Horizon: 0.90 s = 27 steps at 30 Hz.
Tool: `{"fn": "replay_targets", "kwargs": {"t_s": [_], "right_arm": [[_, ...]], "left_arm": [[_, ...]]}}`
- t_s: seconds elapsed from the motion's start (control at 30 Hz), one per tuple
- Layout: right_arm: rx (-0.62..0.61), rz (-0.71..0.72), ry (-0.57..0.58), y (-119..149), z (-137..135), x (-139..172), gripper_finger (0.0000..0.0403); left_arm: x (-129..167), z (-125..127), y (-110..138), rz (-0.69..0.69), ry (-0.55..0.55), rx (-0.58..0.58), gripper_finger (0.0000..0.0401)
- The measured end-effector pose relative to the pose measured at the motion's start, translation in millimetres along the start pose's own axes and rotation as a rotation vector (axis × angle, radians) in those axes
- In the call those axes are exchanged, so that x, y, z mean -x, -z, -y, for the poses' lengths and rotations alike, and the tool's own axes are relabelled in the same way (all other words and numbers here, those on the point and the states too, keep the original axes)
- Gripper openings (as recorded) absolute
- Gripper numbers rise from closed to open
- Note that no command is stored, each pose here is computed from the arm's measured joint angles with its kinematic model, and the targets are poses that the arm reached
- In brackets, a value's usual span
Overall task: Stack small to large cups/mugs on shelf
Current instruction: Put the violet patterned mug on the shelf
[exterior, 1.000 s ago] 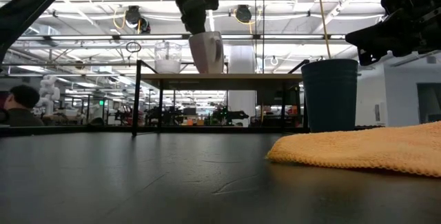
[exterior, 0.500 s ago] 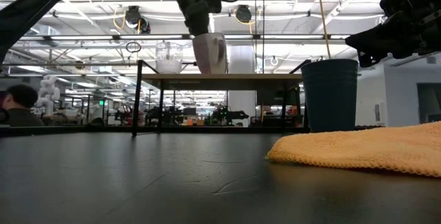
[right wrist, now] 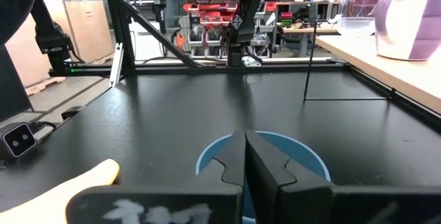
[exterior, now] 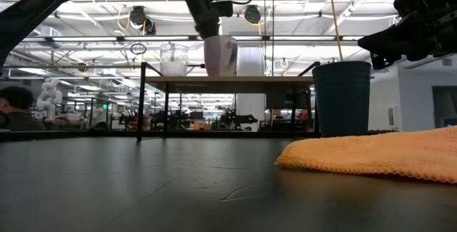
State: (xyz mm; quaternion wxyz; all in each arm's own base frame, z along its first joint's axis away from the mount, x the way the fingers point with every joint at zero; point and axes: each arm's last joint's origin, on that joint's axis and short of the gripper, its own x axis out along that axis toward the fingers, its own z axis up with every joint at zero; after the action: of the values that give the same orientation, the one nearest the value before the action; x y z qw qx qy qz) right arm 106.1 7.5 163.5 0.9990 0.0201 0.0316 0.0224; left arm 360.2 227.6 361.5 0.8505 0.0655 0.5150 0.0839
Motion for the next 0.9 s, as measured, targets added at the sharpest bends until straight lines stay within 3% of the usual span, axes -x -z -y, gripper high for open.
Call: {"fn": "replay_targets", "kwargs": {"t_s": [0.9], "right_arm": [[-0.015,-0.008,0.001,1,0,0,0.0]], "left_arm": [[1,3,-10,0.05,-0.07,-0.027,0.0055]]}}
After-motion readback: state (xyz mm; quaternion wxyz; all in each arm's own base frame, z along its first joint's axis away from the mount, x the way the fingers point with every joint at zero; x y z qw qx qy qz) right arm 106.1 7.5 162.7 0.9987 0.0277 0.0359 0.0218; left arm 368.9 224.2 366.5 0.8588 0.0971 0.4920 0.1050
